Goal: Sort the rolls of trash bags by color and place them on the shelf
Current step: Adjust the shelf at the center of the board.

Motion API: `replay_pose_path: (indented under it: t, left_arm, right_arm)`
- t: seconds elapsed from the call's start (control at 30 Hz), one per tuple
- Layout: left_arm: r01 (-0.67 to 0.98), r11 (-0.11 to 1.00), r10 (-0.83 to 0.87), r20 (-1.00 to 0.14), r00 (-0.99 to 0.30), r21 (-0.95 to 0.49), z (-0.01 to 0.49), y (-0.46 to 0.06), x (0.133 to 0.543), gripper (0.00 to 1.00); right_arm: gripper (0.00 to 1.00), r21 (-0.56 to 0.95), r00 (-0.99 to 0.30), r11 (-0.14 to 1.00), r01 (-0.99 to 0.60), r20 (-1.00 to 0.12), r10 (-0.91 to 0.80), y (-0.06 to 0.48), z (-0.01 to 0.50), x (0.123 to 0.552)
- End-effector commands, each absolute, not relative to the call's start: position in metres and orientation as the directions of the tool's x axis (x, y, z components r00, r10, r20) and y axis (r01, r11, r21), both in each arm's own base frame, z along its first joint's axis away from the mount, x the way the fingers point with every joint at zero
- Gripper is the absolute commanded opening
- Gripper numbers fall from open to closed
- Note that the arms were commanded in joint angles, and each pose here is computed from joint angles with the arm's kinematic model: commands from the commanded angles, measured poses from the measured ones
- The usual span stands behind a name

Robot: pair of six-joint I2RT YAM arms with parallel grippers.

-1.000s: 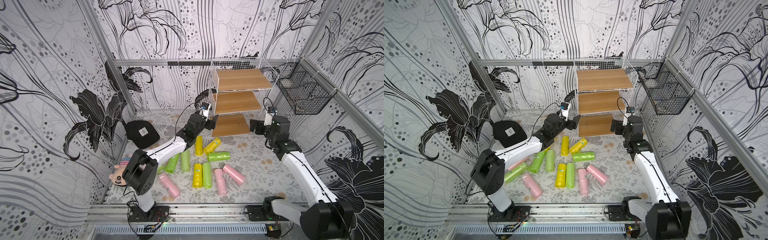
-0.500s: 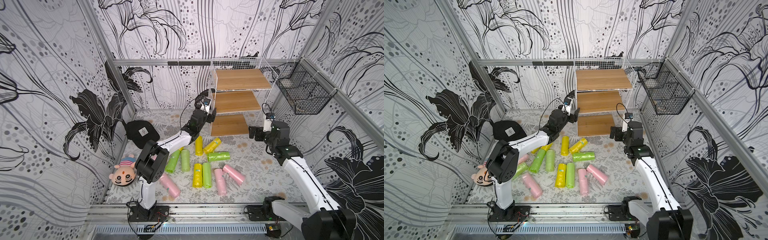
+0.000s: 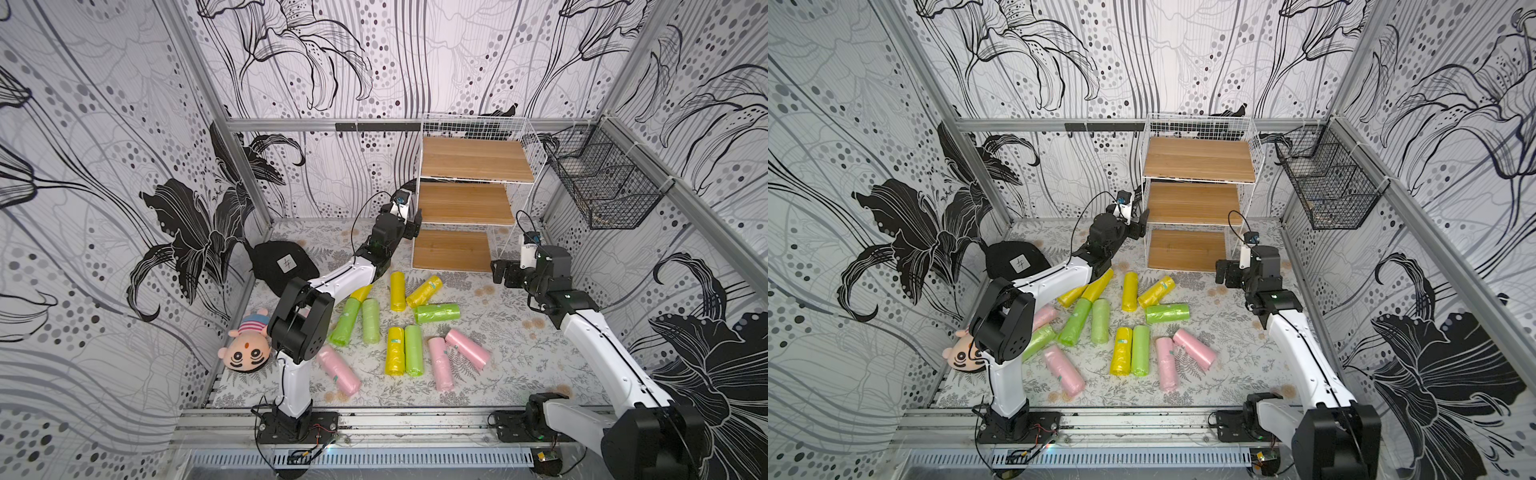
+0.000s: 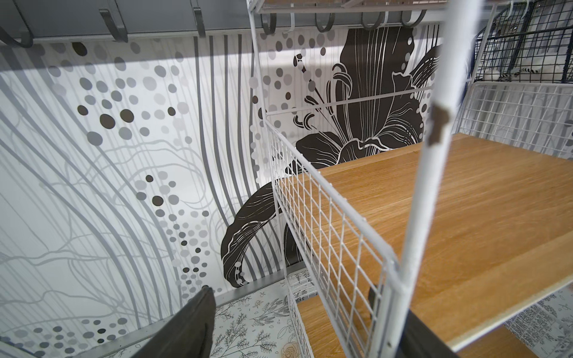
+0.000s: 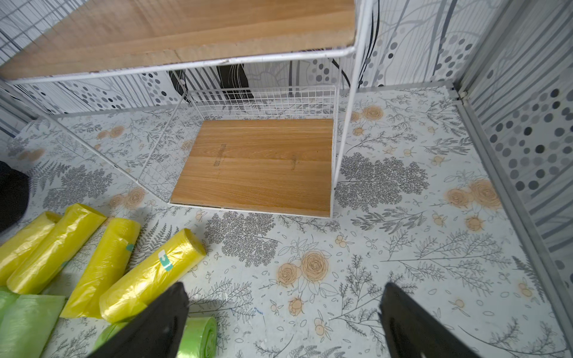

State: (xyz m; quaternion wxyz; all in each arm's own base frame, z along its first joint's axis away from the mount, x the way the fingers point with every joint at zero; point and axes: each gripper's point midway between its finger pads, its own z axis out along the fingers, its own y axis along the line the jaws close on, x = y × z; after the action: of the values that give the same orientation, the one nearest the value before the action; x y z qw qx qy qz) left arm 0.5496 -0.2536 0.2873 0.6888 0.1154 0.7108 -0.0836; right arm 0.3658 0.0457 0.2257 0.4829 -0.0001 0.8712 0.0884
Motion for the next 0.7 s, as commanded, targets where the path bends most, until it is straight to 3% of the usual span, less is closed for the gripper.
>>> replay_pose_path:
  t: [0.0,0.17,0.27,0.37,0.5,0.67]
  left_arm:
    - [0.28,0.96,-0.012,-1.0,-0.005,-0.013,0.31,-0.244,0.545,0.82]
    - [0.365,0.917,-0.129,-0.986,-0.103,-0.159,0.311,-0.252,0.514,0.85]
    - [0.405,0.884,-0.176,-0.968,-0.181,-0.236,0.308,-0.261,0.486,0.86]
    - [0.425,0.844,-0.199,-0.928,-0.316,-0.326,0.288,-0.274,0.453,0.86]
    - [0.389,0.786,-0.233,-0.813,-0.534,-0.481,0.245,-0.277,0.412,0.86]
    - [0.356,0.726,-0.155,-0.644,-0.749,-0.589,0.193,-0.286,0.351,0.82]
  right_arm:
    - [0.98,0.212,-0.602,0.974,-0.086,-0.79,0.119,0.052,0.205,0.357]
    - [0.96,0.269,-0.676,0.961,-0.066,-0.721,0.155,0.057,0.187,0.339]
    - [0.9,0.299,-0.738,0.952,-0.057,-0.655,0.161,0.067,0.172,0.32]
    - [0.88,0.277,-0.809,0.958,-0.075,-0.579,0.104,0.084,0.155,0.293]
    - [0.86,0.253,-0.879,0.959,-0.126,-0.476,0.01,0.114,0.135,0.252]
    - [0.82,0.227,-0.92,0.968,-0.106,-0.392,-0.009,0.127,0.114,0.209]
